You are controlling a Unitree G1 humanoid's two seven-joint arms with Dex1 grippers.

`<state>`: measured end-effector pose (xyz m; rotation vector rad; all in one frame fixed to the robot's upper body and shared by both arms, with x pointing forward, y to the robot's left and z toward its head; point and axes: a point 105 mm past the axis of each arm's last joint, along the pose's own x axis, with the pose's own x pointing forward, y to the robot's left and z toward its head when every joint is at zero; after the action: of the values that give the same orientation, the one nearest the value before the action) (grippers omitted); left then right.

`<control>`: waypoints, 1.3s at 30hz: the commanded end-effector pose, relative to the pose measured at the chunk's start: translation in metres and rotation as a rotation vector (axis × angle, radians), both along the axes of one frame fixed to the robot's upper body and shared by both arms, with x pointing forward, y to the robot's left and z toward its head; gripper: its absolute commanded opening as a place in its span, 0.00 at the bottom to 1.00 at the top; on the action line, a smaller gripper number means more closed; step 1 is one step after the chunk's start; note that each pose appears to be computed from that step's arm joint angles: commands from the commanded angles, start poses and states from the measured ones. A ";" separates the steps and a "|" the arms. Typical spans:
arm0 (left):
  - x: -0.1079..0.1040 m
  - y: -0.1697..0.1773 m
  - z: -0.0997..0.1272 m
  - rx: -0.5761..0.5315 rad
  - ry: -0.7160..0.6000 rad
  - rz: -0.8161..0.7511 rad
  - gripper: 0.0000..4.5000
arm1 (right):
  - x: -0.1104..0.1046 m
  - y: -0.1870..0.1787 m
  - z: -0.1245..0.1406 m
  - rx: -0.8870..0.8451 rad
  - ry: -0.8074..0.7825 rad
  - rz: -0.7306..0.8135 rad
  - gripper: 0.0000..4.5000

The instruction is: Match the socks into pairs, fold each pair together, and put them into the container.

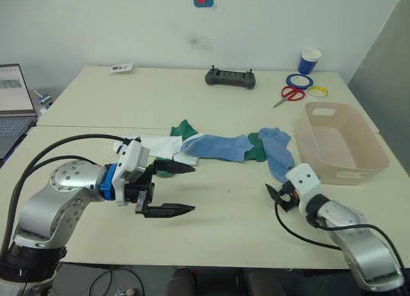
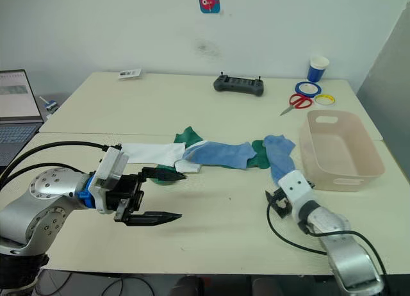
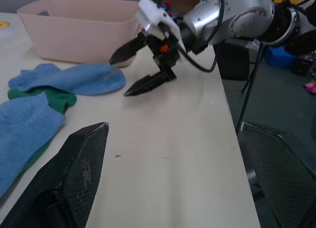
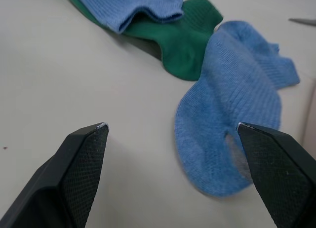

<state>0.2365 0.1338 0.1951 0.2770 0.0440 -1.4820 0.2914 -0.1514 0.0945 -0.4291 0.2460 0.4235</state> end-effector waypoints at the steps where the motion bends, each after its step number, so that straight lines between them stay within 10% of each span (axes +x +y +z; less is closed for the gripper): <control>1: -0.004 -0.012 0.013 -0.019 -0.034 -0.028 1.00 | 0.009 -0.004 0.001 0.005 -0.001 -0.047 0.99; 5: -0.001 -0.022 0.018 -0.013 -0.047 -0.030 1.00 | 0.015 -0.014 -0.006 0.035 0.042 -0.119 0.87; 16: 0.006 -0.035 0.026 -0.005 -0.067 -0.020 1.00 | 0.017 -0.028 -0.002 0.104 0.067 -0.193 0.00; 39: 0.010 -0.005 0.002 0.132 -0.039 0.049 1.00 | -0.029 0.082 0.031 0.191 0.207 0.493 0.00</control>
<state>0.2495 0.1253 0.1932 0.3910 0.1214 -1.4253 0.2676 -0.0825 0.1216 -0.2594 0.3063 0.8956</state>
